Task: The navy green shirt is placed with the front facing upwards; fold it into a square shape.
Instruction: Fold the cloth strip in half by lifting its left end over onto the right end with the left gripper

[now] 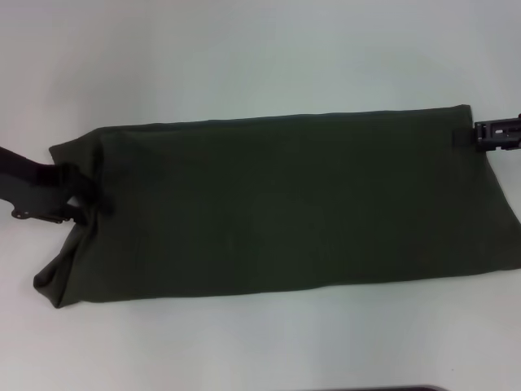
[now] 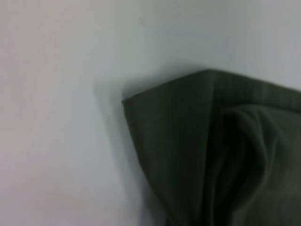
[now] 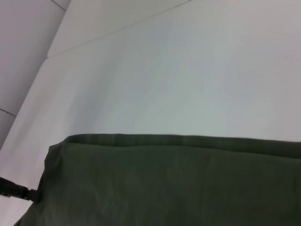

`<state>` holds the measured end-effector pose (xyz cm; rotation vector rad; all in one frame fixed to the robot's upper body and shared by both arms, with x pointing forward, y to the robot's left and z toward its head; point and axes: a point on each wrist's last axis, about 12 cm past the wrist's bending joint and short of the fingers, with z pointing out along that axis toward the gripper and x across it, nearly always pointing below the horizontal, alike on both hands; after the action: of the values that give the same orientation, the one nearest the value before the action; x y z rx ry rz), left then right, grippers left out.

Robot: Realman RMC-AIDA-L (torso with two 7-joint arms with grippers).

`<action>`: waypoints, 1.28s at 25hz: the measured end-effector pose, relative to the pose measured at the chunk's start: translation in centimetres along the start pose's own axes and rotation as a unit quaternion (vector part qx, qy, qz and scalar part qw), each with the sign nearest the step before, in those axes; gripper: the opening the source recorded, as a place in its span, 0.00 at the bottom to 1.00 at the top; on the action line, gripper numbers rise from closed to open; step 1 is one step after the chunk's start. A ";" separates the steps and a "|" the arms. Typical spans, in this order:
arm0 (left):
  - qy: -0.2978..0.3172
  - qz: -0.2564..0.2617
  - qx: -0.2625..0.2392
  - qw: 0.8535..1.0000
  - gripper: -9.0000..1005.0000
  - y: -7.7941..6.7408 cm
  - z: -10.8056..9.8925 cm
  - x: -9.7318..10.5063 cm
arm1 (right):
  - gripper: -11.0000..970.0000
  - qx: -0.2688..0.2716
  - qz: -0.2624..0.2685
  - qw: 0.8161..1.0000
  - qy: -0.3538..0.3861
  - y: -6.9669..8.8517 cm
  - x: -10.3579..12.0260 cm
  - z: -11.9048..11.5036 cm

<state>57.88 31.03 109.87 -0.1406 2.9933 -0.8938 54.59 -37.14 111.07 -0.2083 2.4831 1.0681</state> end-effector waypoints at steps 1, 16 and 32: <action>0.003 0.003 -0.004 1.000 0.38 -0.1 0.1 0.0 | 0.93 0.000 0.000 1.000 0.000 0.0 0.0 0.0; 0.005 0.018 0.048 0.999 0.05 -1.0 -0.6 0.0 | 0.93 0.001 -0.001 1.000 0.000 0.0 0.0 -0.2; -0.021 -0.007 0.035 0.999 0.04 1.9 -3.6 0.2 | 0.92 0.002 0.004 1.000 0.000 -0.1 0.1 -0.3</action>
<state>57.39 34.58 111.81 -0.1782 2.9215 -0.9837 54.43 -37.42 111.08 -0.1977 2.4884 1.0670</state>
